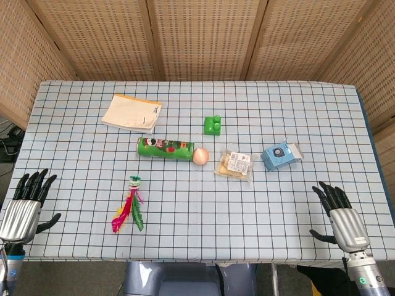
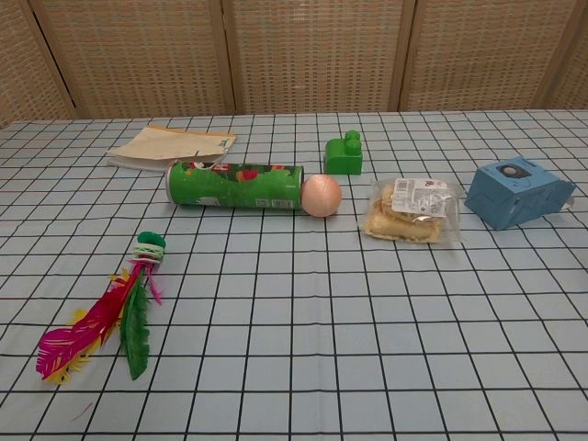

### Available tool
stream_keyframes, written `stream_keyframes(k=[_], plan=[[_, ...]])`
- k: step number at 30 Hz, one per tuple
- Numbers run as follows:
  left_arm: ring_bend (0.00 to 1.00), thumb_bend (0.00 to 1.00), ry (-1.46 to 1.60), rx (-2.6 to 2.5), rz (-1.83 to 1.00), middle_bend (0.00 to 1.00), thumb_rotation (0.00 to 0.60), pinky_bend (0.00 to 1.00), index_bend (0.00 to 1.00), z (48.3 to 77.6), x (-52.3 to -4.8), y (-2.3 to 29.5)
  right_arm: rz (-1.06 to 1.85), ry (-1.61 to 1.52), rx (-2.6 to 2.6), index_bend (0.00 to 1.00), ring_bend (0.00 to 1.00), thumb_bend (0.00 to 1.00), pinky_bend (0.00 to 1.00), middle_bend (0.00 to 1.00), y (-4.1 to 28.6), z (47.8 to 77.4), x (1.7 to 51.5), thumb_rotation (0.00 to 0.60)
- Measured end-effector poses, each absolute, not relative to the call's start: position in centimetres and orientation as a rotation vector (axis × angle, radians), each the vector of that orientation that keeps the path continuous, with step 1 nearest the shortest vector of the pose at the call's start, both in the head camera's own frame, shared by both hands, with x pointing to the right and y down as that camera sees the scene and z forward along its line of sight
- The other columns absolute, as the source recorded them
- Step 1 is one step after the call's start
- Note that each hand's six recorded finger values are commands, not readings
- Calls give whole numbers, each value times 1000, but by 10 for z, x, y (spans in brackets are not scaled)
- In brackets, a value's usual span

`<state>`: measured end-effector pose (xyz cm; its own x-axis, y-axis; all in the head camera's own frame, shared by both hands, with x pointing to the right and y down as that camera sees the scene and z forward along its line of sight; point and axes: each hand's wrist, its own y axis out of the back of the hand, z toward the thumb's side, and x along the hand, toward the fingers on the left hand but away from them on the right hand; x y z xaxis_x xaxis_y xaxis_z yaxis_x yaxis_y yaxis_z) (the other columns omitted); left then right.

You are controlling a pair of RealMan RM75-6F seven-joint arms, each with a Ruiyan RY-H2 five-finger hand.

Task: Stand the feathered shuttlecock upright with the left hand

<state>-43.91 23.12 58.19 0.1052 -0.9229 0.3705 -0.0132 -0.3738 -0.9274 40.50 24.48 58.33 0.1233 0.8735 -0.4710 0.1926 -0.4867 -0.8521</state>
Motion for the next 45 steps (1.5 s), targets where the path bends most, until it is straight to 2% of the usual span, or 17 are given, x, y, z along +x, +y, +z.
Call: stream_keyframes(k=[28, 35, 45], plan=[[0, 192, 918, -1593, -1356, 0, 600, 0, 97, 586, -432, 230, 1410, -1056, -1768, 24, 0, 10, 0, 0, 243, 581, 411, 600], [0, 197, 857, -1629, -1269, 0, 600, 0, 220, 583, -420, 225, 1420, -1066, -1754, 24, 0, 10, 0, 0, 240, 581, 414, 600], [0, 216, 585, -1685, -905, 0, 600, 0, 400, 569, -378, 190, 1455, -1055, -1728, 24, 0, 10, 0, 0, 239, 588, 418, 600]])
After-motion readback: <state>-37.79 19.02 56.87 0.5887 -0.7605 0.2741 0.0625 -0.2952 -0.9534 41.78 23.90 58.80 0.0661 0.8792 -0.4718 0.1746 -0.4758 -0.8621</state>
